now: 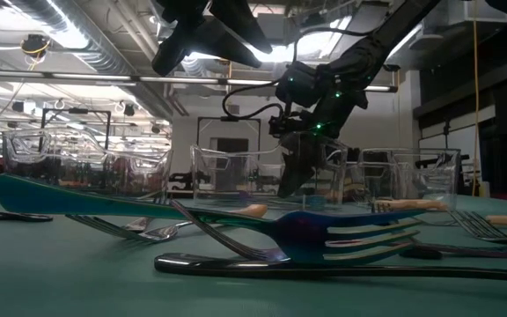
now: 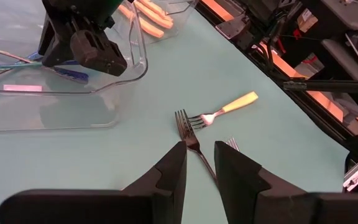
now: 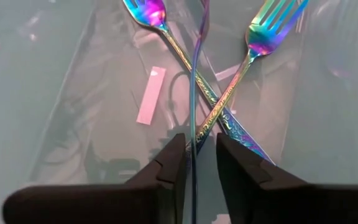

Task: Sort silverware by color (type)
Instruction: Put the black fork into the left transparent bin

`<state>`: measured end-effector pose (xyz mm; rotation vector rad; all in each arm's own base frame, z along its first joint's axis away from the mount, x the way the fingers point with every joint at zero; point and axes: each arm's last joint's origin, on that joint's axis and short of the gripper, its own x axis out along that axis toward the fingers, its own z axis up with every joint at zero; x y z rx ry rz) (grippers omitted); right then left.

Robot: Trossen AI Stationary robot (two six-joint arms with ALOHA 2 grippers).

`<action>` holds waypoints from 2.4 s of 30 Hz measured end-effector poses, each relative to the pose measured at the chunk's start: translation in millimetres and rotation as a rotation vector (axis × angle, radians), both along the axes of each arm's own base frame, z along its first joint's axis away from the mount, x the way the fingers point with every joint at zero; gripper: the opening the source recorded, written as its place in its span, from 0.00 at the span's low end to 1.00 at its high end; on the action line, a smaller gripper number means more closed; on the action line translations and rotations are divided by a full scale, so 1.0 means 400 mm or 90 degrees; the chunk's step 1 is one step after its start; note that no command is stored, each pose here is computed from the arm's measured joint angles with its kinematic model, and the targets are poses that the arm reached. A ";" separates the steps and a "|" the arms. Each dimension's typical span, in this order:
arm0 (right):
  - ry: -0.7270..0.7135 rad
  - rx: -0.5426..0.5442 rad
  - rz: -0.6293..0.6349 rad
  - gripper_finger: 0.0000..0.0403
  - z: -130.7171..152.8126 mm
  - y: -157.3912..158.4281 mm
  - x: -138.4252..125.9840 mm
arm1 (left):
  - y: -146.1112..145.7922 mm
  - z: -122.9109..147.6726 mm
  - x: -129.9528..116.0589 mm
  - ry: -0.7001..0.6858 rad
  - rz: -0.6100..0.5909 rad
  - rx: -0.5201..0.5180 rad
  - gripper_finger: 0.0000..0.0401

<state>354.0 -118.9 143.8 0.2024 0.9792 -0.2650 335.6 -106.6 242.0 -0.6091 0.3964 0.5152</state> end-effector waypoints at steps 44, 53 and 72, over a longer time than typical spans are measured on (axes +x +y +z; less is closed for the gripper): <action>-0.035 -0.002 0.007 0.20 0.206 0.000 0.007 | 0.011 -0.056 -0.049 0.157 0.069 -0.198 0.19; -0.074 -0.034 0.056 0.20 0.303 0.063 -0.013 | 0.025 -0.070 -0.069 0.201 0.137 -0.219 0.19; 0.000 -0.130 0.190 0.20 0.451 0.319 -0.177 | 0.063 -0.174 -0.037 0.326 0.163 -0.261 0.19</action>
